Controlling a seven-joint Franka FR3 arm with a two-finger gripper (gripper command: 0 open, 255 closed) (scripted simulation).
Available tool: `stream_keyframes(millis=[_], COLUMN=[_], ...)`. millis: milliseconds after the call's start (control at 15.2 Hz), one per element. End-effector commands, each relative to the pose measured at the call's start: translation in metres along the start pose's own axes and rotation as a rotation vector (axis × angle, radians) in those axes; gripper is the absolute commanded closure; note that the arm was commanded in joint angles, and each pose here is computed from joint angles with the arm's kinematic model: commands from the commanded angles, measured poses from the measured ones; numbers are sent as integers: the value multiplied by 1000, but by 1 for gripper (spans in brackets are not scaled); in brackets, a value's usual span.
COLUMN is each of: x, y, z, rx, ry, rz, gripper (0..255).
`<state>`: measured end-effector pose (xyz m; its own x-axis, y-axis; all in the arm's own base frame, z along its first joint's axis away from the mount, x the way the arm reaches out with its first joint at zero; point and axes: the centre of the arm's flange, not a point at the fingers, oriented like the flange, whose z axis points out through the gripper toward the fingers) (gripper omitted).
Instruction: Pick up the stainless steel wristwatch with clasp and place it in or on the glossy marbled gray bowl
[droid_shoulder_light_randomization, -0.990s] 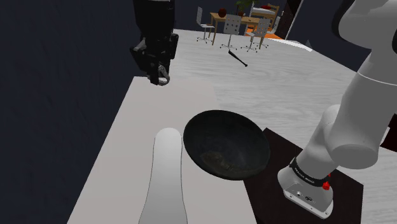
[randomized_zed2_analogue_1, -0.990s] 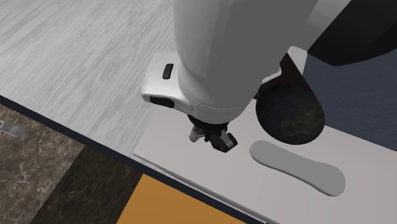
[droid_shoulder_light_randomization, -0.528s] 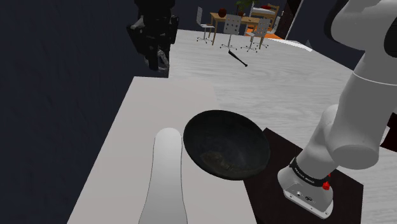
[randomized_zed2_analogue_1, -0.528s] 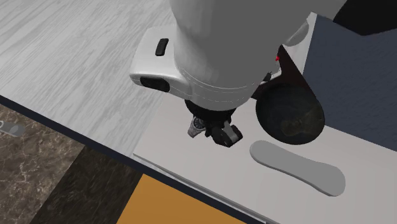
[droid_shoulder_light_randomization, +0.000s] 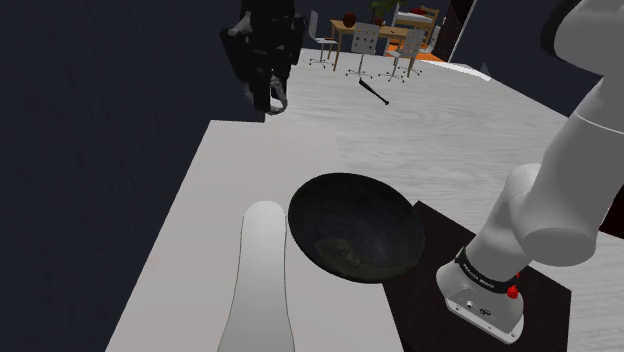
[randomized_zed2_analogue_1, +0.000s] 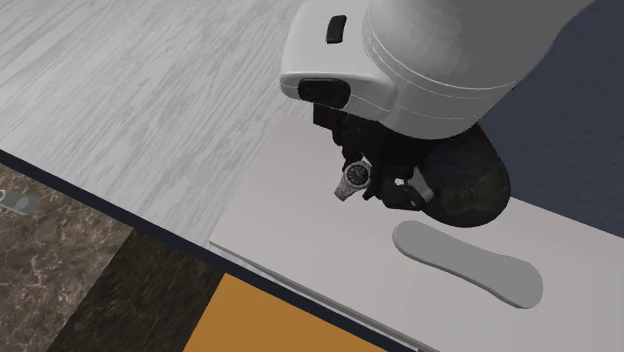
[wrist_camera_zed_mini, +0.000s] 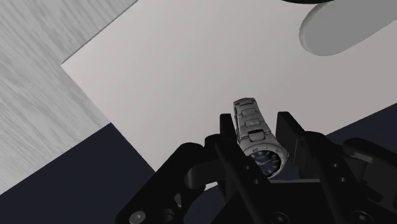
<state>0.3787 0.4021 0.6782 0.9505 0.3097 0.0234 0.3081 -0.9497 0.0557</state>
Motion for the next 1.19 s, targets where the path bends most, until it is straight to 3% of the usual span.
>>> stream_keyframes(millis=[0,726,1122], x=[-26,-163,-164], y=[-9,-57,-59], z=[0,-6,26], rx=[0,0,0], ry=[-1,-1,-1], rz=[1,1,1], gripper=[255,255,255])
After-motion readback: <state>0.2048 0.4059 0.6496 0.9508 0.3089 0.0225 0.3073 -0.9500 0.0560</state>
